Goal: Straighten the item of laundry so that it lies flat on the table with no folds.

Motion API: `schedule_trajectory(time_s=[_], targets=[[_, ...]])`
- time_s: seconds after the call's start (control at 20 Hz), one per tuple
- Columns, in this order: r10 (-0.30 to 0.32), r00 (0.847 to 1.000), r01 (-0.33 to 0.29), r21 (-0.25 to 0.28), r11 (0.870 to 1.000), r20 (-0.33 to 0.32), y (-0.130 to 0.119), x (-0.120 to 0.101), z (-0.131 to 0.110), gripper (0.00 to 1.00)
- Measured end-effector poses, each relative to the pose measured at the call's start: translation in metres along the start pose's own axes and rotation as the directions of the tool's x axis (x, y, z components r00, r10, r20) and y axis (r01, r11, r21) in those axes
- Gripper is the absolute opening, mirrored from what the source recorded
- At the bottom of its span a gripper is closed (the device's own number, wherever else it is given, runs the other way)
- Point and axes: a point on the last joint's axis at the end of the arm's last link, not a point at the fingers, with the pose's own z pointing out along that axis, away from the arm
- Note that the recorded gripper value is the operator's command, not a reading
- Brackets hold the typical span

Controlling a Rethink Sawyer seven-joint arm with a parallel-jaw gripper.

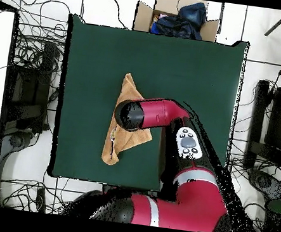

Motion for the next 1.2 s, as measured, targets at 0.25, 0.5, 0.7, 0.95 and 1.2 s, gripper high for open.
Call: schedule_trajectory(time_s=[0.25, 0.5, 0.7, 0.95, 1.2], targets=[[-0.028, 1.0, 0.028, 0.003, 1.0, 0.009, 0.016, -0.003, -0.005, 1.0], [-0.031, 0.999, 0.031, 0.003, 1.0, 0.011, 0.019, -0.003, -0.006, 1.0], [-0.032, 0.999, 0.032, 0.003, 0.999, 0.01, 0.019, -0.003, -0.005, 1.0], [-0.032, 0.999, 0.032, -0.01, 0.999, 0.009, 0.023, 0.001, 0.007, 1.0], [-0.033, 0.999, 0.033, -0.031, 0.999, 0.005, 0.03, 0.007, 0.029, 1.0]])
